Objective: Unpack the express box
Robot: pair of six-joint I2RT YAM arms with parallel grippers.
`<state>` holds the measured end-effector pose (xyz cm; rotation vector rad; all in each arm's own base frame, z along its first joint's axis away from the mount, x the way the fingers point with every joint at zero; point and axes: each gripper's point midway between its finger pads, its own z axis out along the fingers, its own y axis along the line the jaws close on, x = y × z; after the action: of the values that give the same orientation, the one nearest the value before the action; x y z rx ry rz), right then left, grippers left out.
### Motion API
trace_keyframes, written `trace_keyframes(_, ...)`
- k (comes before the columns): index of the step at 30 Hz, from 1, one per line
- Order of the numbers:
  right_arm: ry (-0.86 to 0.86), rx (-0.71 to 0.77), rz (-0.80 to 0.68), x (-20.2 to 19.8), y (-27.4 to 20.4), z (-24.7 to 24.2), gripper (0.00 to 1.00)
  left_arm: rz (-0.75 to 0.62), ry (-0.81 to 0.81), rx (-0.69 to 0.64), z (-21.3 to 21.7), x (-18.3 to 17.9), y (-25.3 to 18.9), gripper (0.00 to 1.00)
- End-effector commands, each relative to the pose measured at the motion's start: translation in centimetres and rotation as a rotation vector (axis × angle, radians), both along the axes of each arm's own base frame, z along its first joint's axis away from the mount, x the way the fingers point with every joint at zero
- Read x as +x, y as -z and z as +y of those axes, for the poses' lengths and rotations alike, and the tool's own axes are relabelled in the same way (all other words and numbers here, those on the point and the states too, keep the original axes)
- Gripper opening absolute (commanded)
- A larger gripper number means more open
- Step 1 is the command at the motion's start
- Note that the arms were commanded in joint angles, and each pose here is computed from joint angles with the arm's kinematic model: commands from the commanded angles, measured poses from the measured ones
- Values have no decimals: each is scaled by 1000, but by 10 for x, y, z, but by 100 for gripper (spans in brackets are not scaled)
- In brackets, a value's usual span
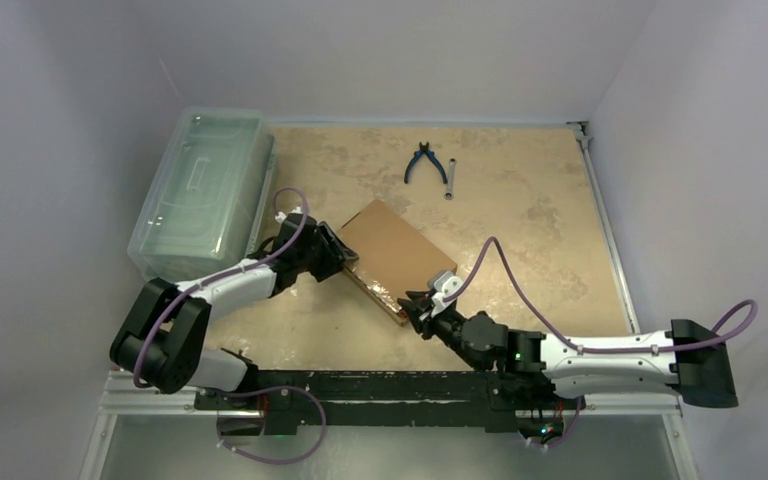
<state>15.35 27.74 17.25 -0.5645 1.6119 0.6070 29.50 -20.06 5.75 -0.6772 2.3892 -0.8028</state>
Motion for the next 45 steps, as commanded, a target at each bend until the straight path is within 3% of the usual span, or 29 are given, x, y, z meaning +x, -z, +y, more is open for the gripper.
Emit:
trace_keyframes(1,24,24,8,-2,6,-2,0,41,-73,162,36,3,28,50)
trace_keyframes(7,103,76,-13,6,-8,-13,0,36,-49,159,34,2,24,50)
trace_keyframes(13,190,123,-50,19,-52,-5,0,20,0,176,35,-7,19,54)
trace_keyframes(17,143,143,-124,20,-87,15,0,19,22,179,35,-22,21,54)
trace_keyframes(22,12,58,-255,12,-111,43,0,42,67,196,29,-40,29,54)
trace_keyframes(26,-110,-63,-322,3,-105,64,0,38,101,207,27,-47,29,57)
trace_keyframes(31,-100,-84,-303,11,-101,68,0,10,151,211,17,-51,17,60)
trace_keyframes(37,189,-65,-171,40,-109,26,0,-78,213,193,8,-44,-33,74)
trace_keyframes(41,376,-134,-48,52,-87,-17,0,-200,242,212,6,-21,-93,79)
trace_keyframes(45,525,-135,108,72,-63,-73,0,-267,282,290,5,5,-121,86)
